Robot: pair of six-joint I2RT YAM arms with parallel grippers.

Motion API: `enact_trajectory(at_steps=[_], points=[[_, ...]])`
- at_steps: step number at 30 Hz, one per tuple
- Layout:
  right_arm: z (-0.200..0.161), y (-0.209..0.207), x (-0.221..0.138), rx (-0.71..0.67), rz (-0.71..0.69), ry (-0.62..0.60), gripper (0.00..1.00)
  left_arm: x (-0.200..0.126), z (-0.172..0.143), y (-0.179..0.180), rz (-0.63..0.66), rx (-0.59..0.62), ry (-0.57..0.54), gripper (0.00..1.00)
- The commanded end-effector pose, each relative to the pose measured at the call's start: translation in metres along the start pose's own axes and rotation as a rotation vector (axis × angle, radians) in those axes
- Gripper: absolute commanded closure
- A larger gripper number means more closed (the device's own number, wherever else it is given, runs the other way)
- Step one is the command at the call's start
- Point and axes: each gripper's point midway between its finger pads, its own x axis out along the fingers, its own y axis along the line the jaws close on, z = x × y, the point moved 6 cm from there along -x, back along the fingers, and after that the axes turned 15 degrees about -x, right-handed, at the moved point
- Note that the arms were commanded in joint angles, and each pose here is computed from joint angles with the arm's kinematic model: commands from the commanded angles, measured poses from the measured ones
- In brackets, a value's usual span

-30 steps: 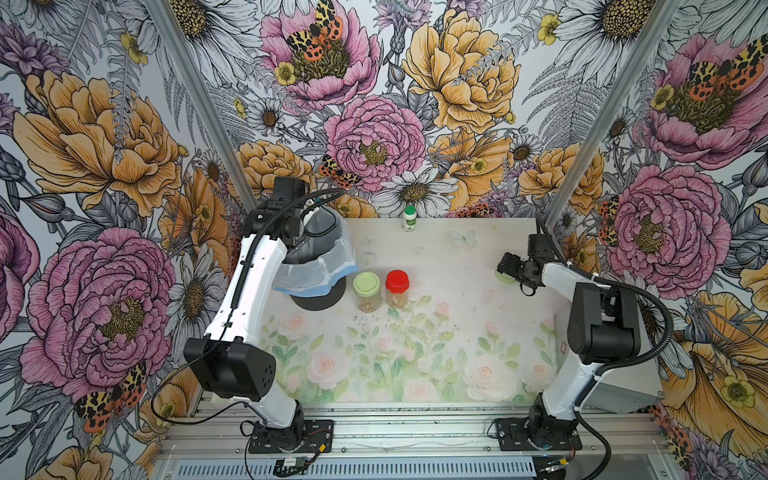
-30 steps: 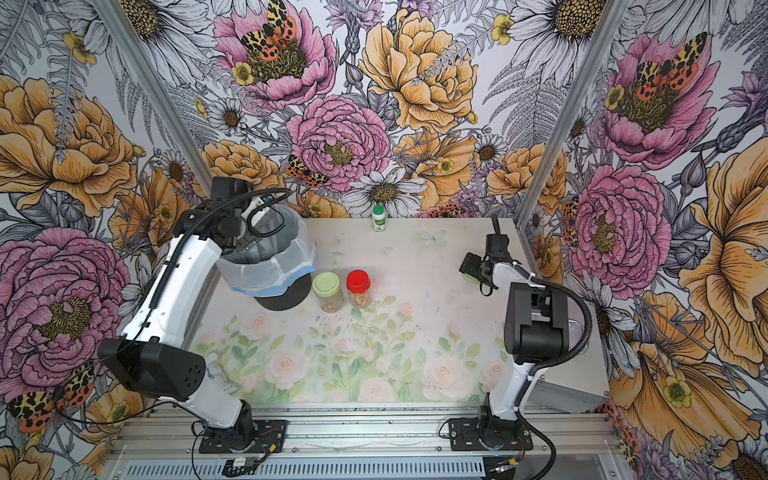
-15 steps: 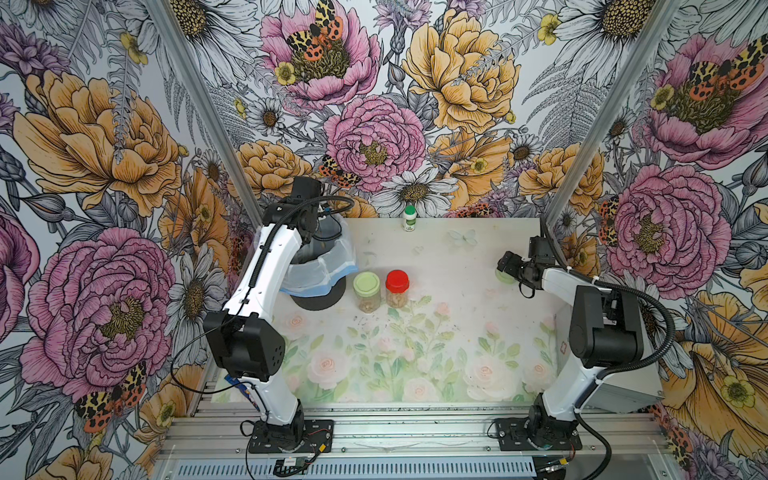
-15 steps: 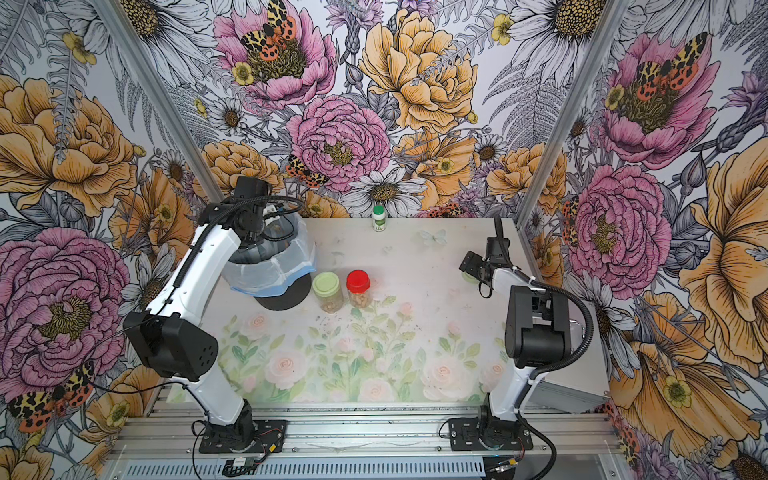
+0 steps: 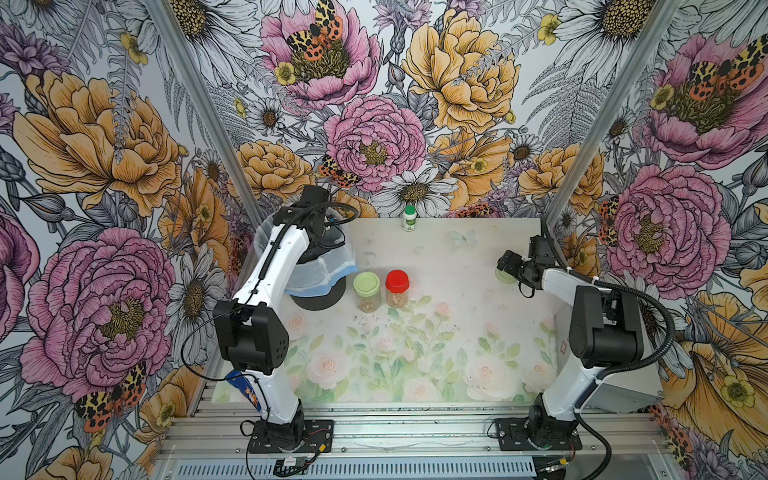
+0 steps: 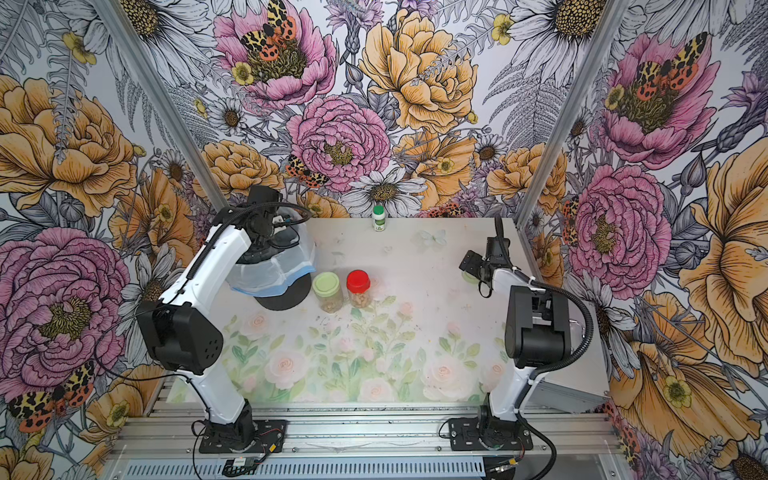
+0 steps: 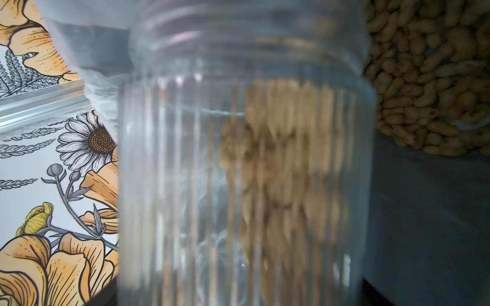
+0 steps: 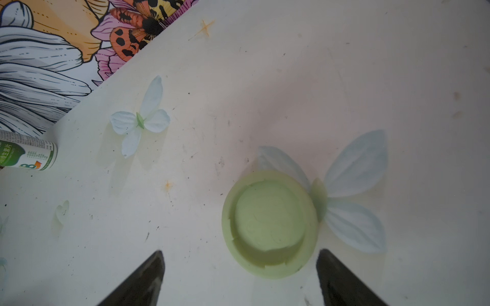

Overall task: Empty moldy peanuts from jars
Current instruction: Pour the moldy peanuts from the jar into the trash bin.

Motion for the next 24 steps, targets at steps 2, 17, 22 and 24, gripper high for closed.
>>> enact_trajectory(at_steps=[2,17,22,24], points=[[0.012,0.004,-0.009,0.005,0.029,-0.064,0.11,-0.021,-0.012,0.036,0.081,-0.162,-0.045,0.79],[0.013,0.013,-0.008,-0.013,0.063,-0.091,0.11,-0.024,-0.029,0.038,0.049,-0.188,-0.03,0.81],[0.012,0.012,-0.006,-0.015,0.058,-0.089,0.11,-0.034,-0.034,0.045,0.065,-0.213,-0.051,0.81],[0.012,0.013,-0.006,-0.013,0.061,-0.087,0.11,-0.035,-0.035,0.044,0.065,-0.209,-0.051,0.8]])
